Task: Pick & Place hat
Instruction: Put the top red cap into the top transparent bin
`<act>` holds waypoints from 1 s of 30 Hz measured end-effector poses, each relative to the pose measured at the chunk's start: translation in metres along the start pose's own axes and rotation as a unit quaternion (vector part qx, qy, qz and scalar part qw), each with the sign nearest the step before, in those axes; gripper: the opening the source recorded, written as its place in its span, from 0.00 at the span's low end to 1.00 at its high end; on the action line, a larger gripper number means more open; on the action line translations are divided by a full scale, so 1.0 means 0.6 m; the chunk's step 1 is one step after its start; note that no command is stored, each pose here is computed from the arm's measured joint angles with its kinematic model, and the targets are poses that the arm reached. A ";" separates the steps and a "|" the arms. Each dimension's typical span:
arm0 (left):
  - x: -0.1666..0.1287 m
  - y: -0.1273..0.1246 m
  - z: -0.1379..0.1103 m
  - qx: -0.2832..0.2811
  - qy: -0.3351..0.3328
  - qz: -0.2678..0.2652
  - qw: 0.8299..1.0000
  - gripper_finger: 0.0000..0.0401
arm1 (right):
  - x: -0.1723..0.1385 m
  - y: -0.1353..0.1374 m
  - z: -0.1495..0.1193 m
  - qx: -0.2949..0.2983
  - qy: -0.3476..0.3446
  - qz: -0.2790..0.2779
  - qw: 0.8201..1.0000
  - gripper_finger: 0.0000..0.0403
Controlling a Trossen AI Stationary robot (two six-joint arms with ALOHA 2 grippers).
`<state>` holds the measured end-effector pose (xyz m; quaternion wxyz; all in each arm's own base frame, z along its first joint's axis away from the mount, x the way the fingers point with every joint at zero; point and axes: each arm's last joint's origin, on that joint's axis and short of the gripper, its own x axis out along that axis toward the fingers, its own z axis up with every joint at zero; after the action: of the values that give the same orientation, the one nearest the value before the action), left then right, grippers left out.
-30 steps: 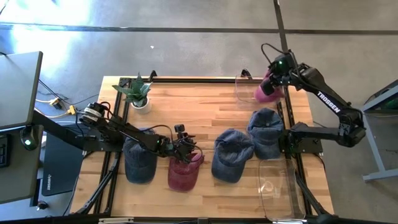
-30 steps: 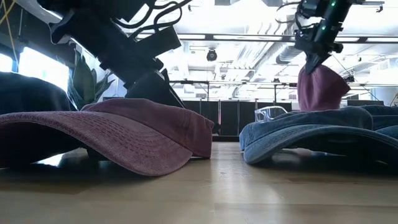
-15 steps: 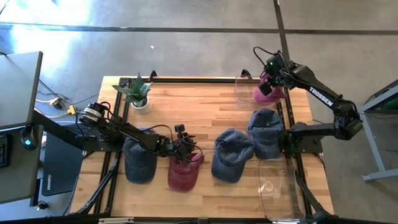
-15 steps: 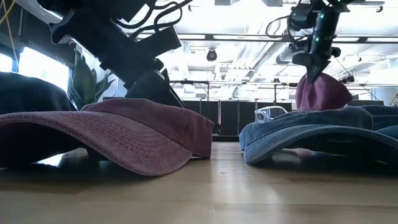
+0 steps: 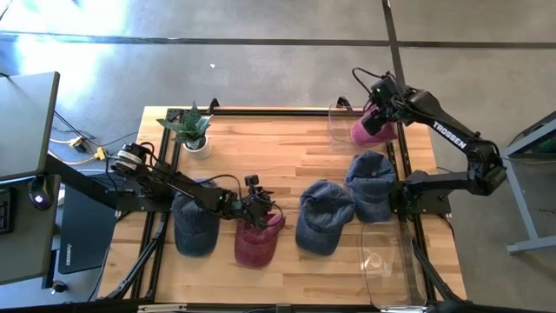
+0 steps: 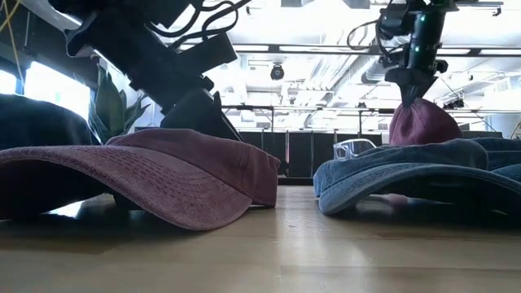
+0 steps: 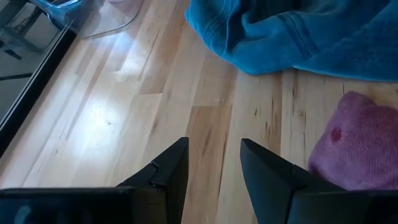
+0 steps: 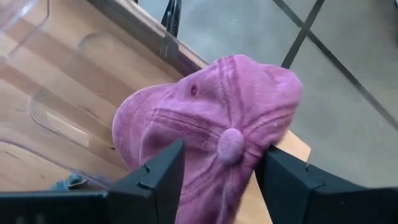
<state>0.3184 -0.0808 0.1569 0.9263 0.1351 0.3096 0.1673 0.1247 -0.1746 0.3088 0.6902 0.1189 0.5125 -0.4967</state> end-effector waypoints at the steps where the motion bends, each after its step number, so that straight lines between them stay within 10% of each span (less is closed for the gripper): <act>1: 0.000 0.000 0.001 -0.001 -0.002 0.000 1.000 0.35 | -0.007 0.000 0.002 0.008 -0.001 -0.002 1.000 0.45; 12: 0.000 0.000 0.006 0.001 -0.015 0.000 1.000 0.35 | -0.021 0.049 0.031 -0.036 -0.043 0.105 0.993 0.27; 21: 0.000 0.000 0.005 0.006 -0.012 -0.001 1.000 0.35 | 0.123 0.055 0.045 -0.033 0.137 -0.024 0.990 0.02; 30: 0.000 0.000 0.005 0.014 -0.012 0.001 1.000 0.35 | 0.125 0.039 0.060 -0.073 0.153 -0.121 0.978 0.06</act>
<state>0.3201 -0.0812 0.1590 0.9276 0.1505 0.3007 0.1626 0.1631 -0.2299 0.2549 0.5453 0.0801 0.6579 -0.5132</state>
